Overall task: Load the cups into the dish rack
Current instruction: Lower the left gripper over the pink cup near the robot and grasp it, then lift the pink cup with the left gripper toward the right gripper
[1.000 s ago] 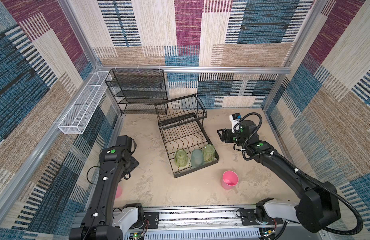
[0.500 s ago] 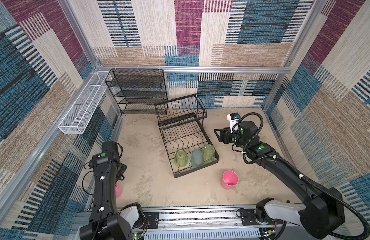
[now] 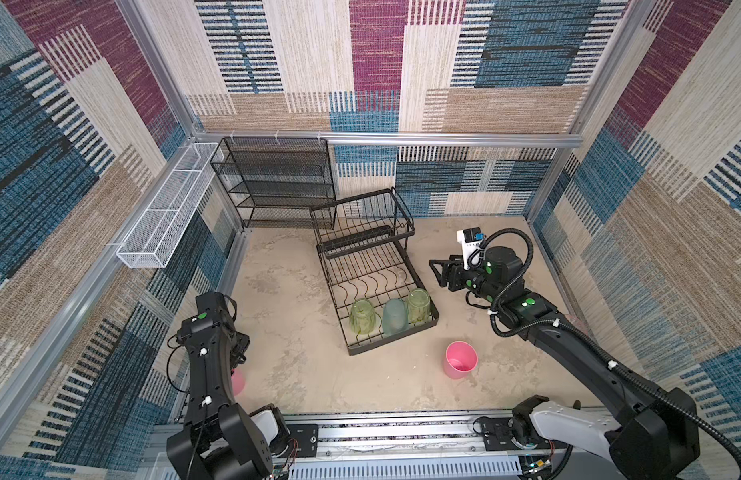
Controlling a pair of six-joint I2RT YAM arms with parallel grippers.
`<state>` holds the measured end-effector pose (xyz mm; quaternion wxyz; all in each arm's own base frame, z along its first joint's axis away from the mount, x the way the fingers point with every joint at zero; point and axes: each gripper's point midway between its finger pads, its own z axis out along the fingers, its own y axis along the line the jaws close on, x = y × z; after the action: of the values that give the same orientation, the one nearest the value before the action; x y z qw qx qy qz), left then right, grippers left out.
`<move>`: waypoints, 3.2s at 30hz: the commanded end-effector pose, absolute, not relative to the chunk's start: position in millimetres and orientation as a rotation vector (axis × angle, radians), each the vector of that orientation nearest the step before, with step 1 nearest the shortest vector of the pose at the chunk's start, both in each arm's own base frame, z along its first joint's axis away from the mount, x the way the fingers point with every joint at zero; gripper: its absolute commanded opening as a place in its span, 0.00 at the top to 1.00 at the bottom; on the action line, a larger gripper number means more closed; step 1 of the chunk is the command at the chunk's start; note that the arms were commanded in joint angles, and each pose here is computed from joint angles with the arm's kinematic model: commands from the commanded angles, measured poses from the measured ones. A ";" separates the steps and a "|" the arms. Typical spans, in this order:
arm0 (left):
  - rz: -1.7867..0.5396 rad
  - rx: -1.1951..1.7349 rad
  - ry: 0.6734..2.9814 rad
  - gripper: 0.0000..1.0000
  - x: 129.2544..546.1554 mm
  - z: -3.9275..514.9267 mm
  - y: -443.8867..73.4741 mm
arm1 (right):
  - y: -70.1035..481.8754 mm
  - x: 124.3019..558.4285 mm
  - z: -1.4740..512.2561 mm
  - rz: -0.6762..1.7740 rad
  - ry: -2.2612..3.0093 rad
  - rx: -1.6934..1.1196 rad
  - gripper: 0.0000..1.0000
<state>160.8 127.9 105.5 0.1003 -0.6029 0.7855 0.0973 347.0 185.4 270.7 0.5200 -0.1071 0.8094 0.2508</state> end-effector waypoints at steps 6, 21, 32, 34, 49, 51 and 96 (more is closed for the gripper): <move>0.288 -1.799 2.314 0.61 162.5 94.2 132.0 | 181.6 349.2 279.3 0.581 1.891 -0.240 0.26; 0.207 -1.721 2.345 0.98 173.5 100.3 126.2 | 172.7 346.4 284.0 0.564 1.883 -0.186 0.26; -0.030 -1.435 2.387 1.00 202.8 131.0 82.7 | 173.7 354.1 268.4 0.574 1.959 -0.124 0.27; -0.074 -1.358 2.397 1.00 209.2 139.1 69.3 | 175.2 355.6 265.2 0.582 1.978 -0.116 0.27; -0.455 -0.755 2.364 1.00 258.9 237.7 -50.2 | 184.5 356.2 271.5 0.659 2.000 -0.095 0.27; -0.522 -0.664 2.357 1.00 265.1 252.6 -69.8 | 187.3 356.7 273.8 0.680 2.000 -0.094 0.27; -1.613 0.067 1.760 0.93 375.2 428.8 -373.3 | 136.8 404.4 387.2 1.508 1.755 0.315 0.18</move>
<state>374.6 -367.8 404.2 0.3509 0.0190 0.7212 -0.5970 409.6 131.2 368.2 0.4038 0.1294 0.7208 0.5483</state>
